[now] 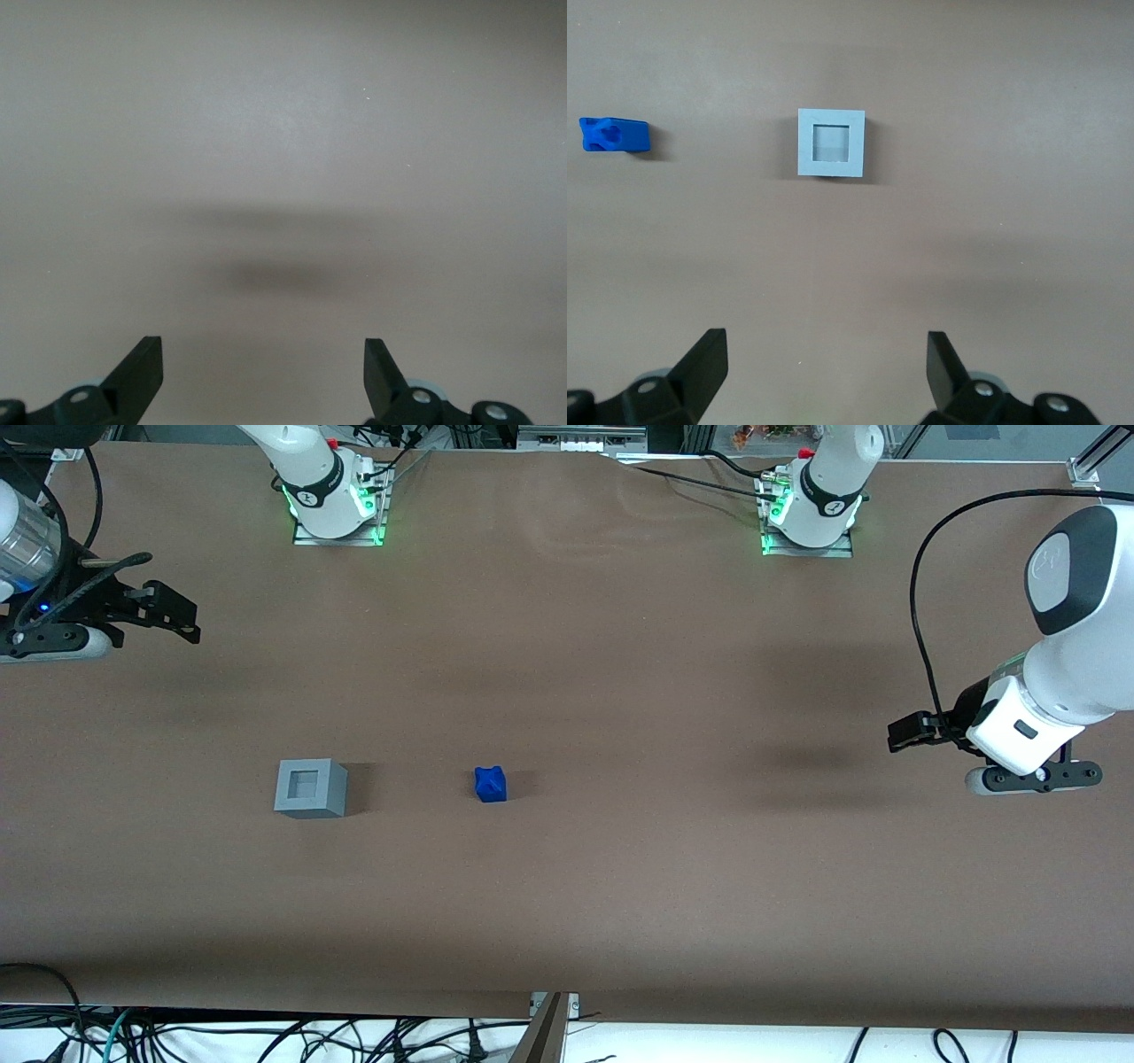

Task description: Insert blue part into gray base with right arm

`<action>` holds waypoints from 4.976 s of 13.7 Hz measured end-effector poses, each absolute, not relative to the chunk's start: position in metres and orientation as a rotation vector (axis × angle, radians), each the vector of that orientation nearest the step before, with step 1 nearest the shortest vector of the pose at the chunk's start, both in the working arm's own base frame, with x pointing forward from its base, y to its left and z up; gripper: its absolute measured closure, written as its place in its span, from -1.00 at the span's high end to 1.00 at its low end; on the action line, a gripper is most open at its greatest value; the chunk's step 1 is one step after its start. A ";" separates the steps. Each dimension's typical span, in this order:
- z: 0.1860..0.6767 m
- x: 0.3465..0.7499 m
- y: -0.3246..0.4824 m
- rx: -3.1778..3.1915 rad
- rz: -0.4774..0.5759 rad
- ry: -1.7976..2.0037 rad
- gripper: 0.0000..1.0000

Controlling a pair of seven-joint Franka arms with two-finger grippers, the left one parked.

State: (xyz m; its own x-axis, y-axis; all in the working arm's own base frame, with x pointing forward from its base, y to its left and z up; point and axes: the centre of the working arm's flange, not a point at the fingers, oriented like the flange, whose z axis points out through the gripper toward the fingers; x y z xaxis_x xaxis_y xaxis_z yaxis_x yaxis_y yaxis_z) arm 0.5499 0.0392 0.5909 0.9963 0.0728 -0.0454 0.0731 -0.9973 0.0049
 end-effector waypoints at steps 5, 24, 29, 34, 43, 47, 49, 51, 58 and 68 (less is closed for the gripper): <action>0.588 0.551 0.039 3.132 -0.080 0.123 0.99; 0.582 0.553 0.039 3.132 -0.095 0.128 0.99; 0.581 0.554 0.042 3.133 -0.099 0.137 0.99; 0.578 0.556 0.058 3.179 -0.098 0.162 0.99; 0.422 0.585 0.306 3.271 0.056 0.000 0.99; 0.300 0.582 0.371 3.217 0.129 -0.003 0.99; 0.270 0.587 0.374 3.206 0.123 0.003 0.99; 0.261 0.596 0.372 3.205 0.133 -0.009 0.98; 0.221 0.607 0.377 3.221 0.158 -0.038 0.81; 0.320 0.660 0.284 3.124 0.025 0.121 0.00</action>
